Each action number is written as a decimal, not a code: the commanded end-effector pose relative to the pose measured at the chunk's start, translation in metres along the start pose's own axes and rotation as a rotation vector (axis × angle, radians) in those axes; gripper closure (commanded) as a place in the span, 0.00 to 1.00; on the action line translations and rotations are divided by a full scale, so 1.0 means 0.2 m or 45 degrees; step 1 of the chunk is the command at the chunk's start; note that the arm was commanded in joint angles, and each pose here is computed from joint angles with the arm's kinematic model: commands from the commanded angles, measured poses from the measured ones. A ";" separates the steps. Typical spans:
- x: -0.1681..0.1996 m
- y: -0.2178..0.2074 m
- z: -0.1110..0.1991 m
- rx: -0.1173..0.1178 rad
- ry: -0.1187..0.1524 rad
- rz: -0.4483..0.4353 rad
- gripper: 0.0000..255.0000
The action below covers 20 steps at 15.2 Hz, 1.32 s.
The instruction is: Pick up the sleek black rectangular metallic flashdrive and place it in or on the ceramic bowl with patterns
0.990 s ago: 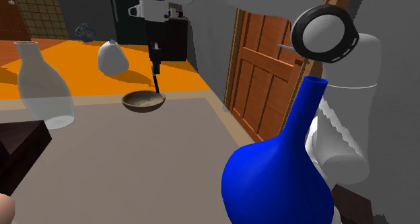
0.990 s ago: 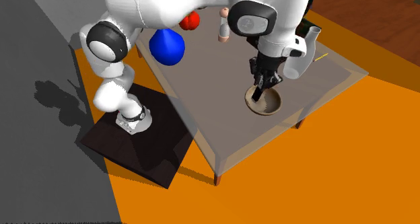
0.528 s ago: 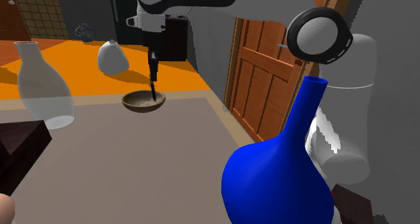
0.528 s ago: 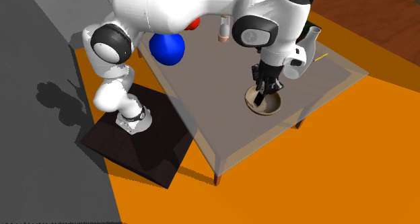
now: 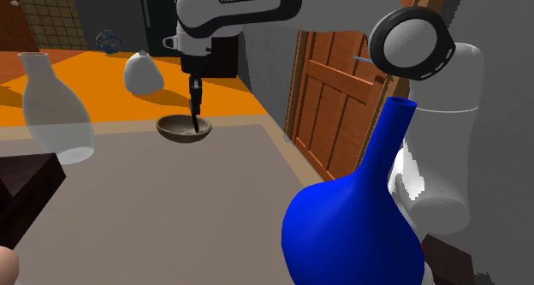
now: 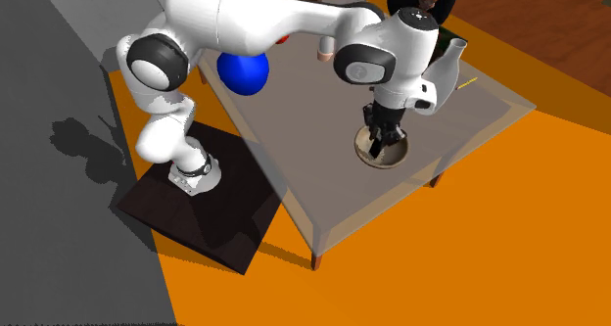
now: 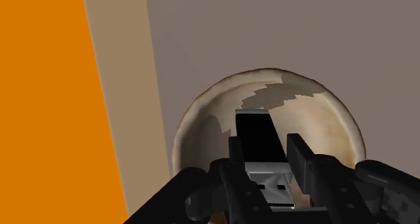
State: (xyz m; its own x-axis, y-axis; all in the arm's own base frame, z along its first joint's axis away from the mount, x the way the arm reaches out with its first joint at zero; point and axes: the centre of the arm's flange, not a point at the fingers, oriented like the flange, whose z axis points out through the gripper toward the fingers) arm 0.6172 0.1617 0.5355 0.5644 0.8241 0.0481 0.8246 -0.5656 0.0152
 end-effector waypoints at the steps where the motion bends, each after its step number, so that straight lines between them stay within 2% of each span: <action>1: 0.00 0.00 0.09 0.011 -0.015 0.002 1.00; 10: -0.01 0.00 0.12 0.011 -0.015 0.002 1.00; 11: 0.00 0.00 0.12 0.011 -0.015 0.002 0.00; 16: -0.01 0.00 0.12 0.011 -0.015 0.002 0.00; 20: 0.00 0.00 -0.13 0.011 -0.015 0.002 0.00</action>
State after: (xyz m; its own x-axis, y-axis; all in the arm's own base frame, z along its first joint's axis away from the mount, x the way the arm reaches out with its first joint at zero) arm 0.6170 0.1614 0.5500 0.5658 0.8237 0.0373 0.8241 -0.5664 0.0071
